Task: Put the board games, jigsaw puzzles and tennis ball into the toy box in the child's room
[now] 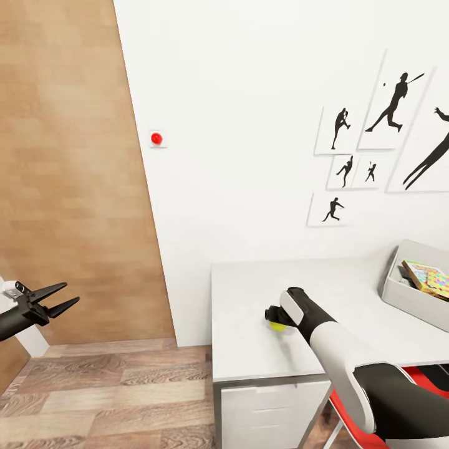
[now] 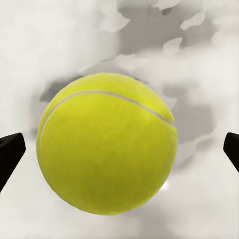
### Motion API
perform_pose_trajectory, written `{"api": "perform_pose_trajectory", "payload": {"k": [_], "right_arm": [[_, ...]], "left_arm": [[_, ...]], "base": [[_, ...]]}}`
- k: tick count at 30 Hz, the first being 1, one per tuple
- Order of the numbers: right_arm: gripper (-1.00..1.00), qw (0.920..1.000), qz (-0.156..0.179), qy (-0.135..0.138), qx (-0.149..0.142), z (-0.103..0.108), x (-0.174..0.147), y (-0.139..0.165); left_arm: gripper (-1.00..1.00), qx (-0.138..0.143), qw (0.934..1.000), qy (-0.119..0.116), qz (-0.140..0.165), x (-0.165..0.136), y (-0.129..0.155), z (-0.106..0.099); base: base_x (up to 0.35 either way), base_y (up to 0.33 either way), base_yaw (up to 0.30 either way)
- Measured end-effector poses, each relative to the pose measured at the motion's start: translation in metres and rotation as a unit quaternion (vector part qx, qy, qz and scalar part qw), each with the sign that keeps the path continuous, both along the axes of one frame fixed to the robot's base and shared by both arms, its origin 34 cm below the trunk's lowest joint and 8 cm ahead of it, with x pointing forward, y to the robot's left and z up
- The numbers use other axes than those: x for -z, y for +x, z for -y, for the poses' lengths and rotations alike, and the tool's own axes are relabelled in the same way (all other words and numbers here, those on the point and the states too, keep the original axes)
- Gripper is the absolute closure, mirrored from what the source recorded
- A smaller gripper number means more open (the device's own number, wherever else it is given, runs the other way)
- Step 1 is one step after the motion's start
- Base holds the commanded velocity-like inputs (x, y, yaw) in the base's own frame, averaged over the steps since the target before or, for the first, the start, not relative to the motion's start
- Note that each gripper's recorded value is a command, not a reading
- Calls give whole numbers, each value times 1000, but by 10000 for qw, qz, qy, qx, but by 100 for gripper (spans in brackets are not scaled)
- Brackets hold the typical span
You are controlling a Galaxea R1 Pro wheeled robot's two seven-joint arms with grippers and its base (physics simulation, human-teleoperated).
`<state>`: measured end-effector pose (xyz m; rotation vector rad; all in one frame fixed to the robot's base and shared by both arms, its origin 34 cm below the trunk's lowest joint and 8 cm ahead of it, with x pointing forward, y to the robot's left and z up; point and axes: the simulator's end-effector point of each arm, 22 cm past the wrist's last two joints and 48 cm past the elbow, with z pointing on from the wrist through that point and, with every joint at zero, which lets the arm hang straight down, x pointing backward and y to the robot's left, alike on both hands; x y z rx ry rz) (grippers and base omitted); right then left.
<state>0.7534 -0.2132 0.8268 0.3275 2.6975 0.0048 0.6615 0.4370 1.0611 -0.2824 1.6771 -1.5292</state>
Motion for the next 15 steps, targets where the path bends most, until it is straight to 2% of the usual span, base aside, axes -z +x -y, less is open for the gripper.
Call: {"api": "perform_pose_trajectory", "payload": {"k": [7, 15], "right_arm": [[-100, 10000, 0, 7, -1, -1, 0, 0], [-100, 10000, 3, 5, -5, -1, 0, 0]], "left_arm": [[-100, -1, 10000, 1, 10, 0, 0, 0], [-100, -1, 10000, 0, 10, 0, 0, 0]], "base": [[8, 0, 0], [77, 16, 0]]}}
